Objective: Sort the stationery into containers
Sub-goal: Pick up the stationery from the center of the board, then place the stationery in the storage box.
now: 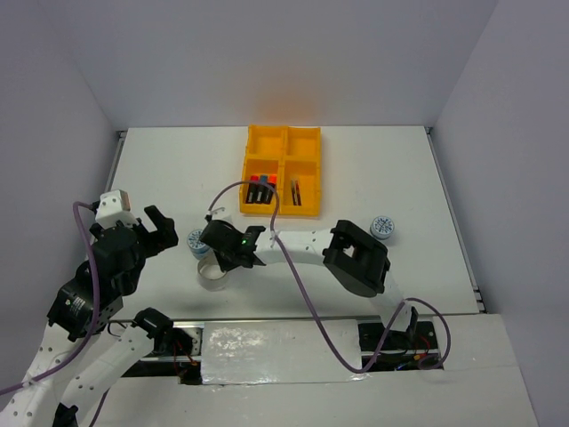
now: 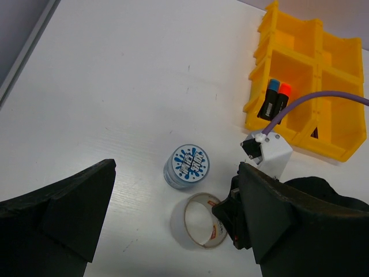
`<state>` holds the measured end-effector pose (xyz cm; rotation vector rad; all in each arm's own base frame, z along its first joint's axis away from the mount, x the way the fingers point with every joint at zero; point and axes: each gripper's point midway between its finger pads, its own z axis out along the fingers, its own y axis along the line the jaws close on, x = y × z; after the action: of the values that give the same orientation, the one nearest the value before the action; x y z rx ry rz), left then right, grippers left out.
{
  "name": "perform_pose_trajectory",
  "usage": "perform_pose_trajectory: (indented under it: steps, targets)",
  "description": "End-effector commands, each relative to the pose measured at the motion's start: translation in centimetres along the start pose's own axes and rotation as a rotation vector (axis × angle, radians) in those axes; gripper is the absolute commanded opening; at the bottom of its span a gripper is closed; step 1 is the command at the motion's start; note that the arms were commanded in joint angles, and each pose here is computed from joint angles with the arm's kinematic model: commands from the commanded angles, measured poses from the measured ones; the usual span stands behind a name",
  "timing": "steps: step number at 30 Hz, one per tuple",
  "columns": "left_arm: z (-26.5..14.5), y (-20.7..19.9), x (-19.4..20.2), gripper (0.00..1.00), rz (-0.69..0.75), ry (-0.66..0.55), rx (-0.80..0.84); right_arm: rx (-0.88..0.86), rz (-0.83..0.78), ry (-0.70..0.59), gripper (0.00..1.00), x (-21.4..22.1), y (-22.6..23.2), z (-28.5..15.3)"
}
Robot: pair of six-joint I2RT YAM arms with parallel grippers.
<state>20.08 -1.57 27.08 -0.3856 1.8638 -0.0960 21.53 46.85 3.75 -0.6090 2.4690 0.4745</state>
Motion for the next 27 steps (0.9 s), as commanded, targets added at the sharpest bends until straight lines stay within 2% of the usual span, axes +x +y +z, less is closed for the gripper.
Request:
perform_pose_trajectory:
  steps: [1, 6, 12, 15, 19, 21, 22, 25, 27]
  targets:
    - [-0.1, -0.1, -0.8, 0.99, -0.004, -0.04, 0.013, -0.013, 0.006, -0.055, 0.03, -1.3, 0.8, -3.3]
    - [-0.2, 0.0, -0.9, 0.99, -0.008, -0.046, 0.016, -0.015, 0.008, -0.078, 0.02, -0.8, 0.0, -6.7]
    - [-0.2, 0.0, -0.9, 0.99, -0.013, -0.046, 0.012, 0.028, 0.023, -0.206, 0.0, -4.7, -2.9, -12.5]
    - [-0.2, 0.1, -0.9, 0.99, -0.014, -0.045, 0.011, 0.088, 0.048, -0.263, 0.0, -8.4, -6.5, -13.9]
    - [-0.3, 0.0, -0.8, 0.99, -0.012, -0.043, 0.018, 0.245, 0.133, -0.354, 0.0, -14.9, -14.0, -15.0]
    - [-0.2, -0.3, -0.7, 0.99, -0.009, -0.042, 0.031, 0.297, 0.159, -0.365, 0.0, -16.7, -16.8, -14.0]
    - [-0.2, -0.4, -0.7, 0.99, -0.006, -0.039, 0.035, 0.327, 0.205, -0.414, 0.0, -19.1, -19.2, -14.5]
    - [0.0, -0.6, -0.4, 0.99, 0.004, -0.027, 0.042, 0.437, 0.242, -0.511, 0.0, -22.8, -23.0, -13.6]
    - [0.2, -1.0, -0.2, 0.99, 0.013, -0.017, 0.056, 0.463, 0.247, -0.572, 0.0, -25.5, -24.2, -12.4]
